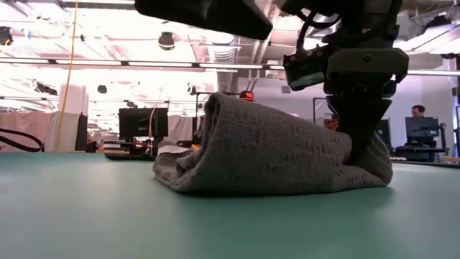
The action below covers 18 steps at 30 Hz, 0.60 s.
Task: Roll towel into tight, uniform cylinder
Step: Roll the gray towel
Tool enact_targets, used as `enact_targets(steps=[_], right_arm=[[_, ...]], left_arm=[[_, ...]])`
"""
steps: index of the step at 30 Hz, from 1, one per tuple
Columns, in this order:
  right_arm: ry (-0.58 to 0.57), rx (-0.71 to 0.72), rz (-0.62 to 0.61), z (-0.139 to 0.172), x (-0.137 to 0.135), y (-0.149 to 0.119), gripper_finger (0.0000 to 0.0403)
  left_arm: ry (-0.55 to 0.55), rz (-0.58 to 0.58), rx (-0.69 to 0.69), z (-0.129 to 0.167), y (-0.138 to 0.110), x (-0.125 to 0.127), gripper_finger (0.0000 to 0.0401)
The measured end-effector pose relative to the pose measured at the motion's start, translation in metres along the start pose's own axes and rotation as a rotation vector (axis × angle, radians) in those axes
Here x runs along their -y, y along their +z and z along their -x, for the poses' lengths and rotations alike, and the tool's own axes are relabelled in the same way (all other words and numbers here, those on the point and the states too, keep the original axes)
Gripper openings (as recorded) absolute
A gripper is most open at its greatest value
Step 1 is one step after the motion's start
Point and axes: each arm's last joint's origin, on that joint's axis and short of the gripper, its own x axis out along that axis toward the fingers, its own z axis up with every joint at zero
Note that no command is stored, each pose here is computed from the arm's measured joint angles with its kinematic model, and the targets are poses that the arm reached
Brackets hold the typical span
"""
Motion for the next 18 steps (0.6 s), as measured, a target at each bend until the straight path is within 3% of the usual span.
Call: enact_targets(steps=[7,14,18], right_arm=[[-0.018,-0.01,-0.007,-0.001,0.004,0.002,0.0033],[-0.005,-0.002,0.024,-0.001,0.004,0.004,0.0033],[0.011,-0.001,0.044,-0.001,0.003,0.004,0.0033]], left_arm=[[-0.018,-0.011,-0.068,-0.011,0.002,-0.001,0.0],[-0.09,-0.075,-0.204,-0.011,-0.015,-0.004,0.0],[-0.077,-0.125,-0.186,-0.014,-0.015,-0.005,0.0]])
